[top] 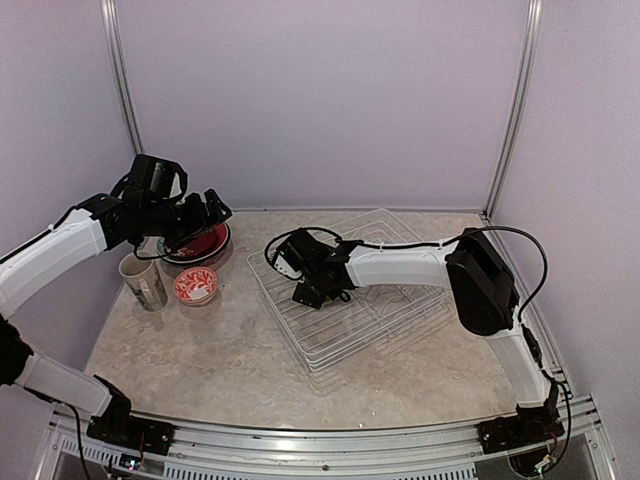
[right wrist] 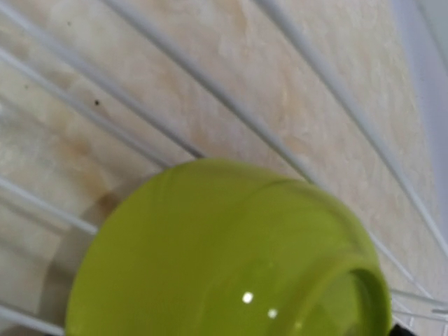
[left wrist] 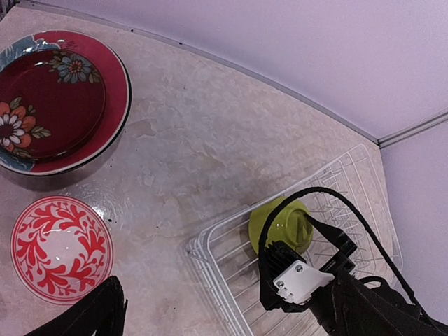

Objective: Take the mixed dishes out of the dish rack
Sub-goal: Grab the bowl from the dish rack.

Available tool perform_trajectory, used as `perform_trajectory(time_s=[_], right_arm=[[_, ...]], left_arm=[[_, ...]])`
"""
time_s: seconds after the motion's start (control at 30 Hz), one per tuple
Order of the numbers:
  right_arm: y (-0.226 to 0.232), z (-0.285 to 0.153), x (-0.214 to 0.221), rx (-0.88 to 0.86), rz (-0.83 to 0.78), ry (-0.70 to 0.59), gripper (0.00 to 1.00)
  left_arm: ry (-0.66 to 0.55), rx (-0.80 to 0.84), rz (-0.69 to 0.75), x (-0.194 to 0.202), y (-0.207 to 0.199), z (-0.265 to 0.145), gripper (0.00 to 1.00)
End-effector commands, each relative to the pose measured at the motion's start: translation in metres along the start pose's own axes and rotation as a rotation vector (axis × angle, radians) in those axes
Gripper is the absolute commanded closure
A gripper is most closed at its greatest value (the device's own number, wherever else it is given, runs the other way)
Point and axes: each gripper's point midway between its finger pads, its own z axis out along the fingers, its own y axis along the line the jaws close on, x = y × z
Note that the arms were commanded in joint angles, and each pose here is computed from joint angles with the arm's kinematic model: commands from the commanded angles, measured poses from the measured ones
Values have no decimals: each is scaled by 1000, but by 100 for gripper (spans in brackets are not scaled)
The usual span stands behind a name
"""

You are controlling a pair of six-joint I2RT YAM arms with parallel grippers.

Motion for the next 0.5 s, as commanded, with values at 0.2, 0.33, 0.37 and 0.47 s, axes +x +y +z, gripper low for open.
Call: perform_trajectory(time_s=[0.2,0.33,0.37,0.47], right_arm=[[-11,4,3,104,-42,45,0],[-23,-5,5,140,-28,51,0],[-27,-7,5,149,-21,51,0],[-35,-15,4,167,-6,41,0]], left_arm=[[3,6,10,-2,-3,-2,1],[3,13,11,-3,-5,-1,1],[2,16,11,-3,-6,-1,1],[4,21,10,-3,-7,1,1]])
